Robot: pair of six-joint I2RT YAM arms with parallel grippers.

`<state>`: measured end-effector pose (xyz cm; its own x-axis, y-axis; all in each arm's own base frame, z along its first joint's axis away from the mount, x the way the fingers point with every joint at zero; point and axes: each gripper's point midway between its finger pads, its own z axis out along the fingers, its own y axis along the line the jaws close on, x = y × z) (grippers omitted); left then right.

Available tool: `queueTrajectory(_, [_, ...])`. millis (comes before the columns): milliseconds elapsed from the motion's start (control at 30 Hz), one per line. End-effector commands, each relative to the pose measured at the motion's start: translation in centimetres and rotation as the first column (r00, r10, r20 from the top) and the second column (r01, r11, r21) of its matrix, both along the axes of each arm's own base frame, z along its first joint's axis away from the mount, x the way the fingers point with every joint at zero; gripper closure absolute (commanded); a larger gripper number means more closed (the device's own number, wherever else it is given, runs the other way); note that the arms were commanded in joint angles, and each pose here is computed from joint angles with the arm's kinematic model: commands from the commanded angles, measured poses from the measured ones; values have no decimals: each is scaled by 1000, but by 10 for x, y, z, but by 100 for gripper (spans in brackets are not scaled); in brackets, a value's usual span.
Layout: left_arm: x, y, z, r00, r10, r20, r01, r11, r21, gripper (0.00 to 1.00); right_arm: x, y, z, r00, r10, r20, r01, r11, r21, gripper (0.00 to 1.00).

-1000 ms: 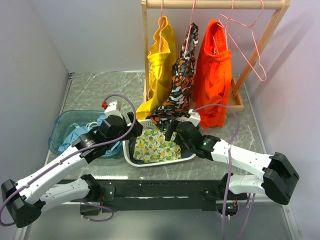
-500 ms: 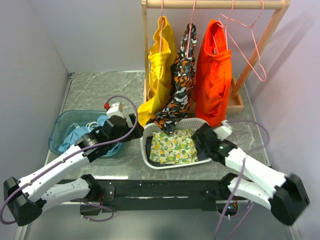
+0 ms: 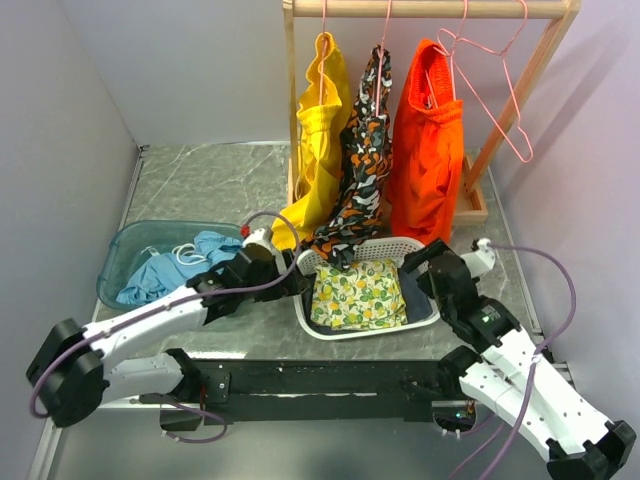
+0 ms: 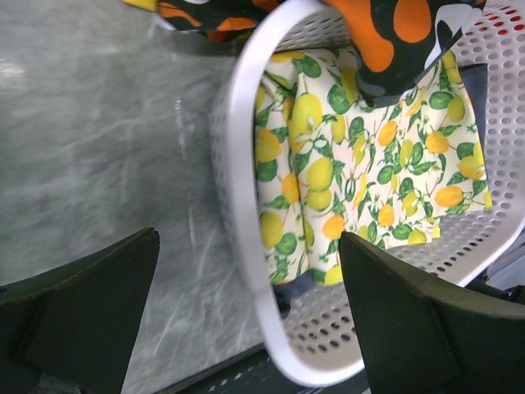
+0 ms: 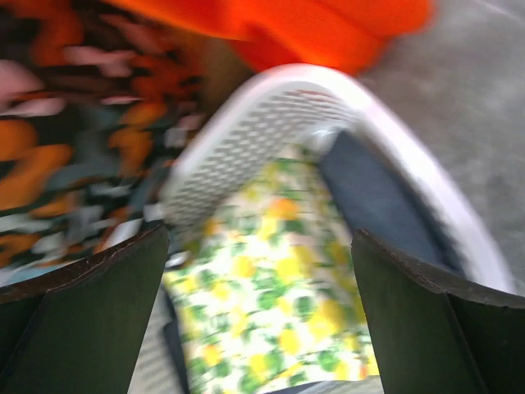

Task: Place the shorts on the hanger

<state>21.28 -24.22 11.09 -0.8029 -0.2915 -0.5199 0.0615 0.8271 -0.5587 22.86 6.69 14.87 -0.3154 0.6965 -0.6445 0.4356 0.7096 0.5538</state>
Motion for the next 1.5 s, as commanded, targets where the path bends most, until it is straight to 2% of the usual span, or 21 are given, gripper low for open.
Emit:
queueTrajectory(0, [12, -35, 12, 998, -42, 41, 46, 995, -94, 4, 13, 31, 62, 980, 161, 120, -165, 986, 21, 0])
queueTrajectory(133, [22, -51, -7, 999, -49, -3, 49, 998, -43, 4, 17, 32, 106, 967, 163, 195, -169, 985, 16, 0])
queueTrajectory(333, [29, -89, -5, 995, -103, 15, 103, 995, -9, 3, 13, 25, 160, 941, 158, 299, -170, 985, 14, 0])
queueTrajectory(633, [25, -169, -1, 977, -211, 20, 211, 977, -10, 4, 9, 20, 198, 916, 157, 370, -173, 985, 11, 0])
queueTrajectory(933, [12, -250, 7, 945, -326, 37, 327, 943, -61, 3, 8, 18, 208, 912, 167, 375, -176, 984, -11, 0])
queueTrajectory(1133, [1, -289, 12, 926, -375, 51, 378, 919, -112, 4, 8, 23, 207, 911, 192, 365, -200, 980, -18, 0])
queueTrajectory(1333, [-8, -303, 18, 915, -399, 65, 405, 905, -134, 4, 9, 27, 204, 910, 208, 359, -215, 976, -21, 0])
queueTrajectory(1467, [-12, -288, 25, 908, -407, 97, 416, 903, -111, 4, 9, 29, 202, 911, 227, 346, -229, 973, -34, 0])
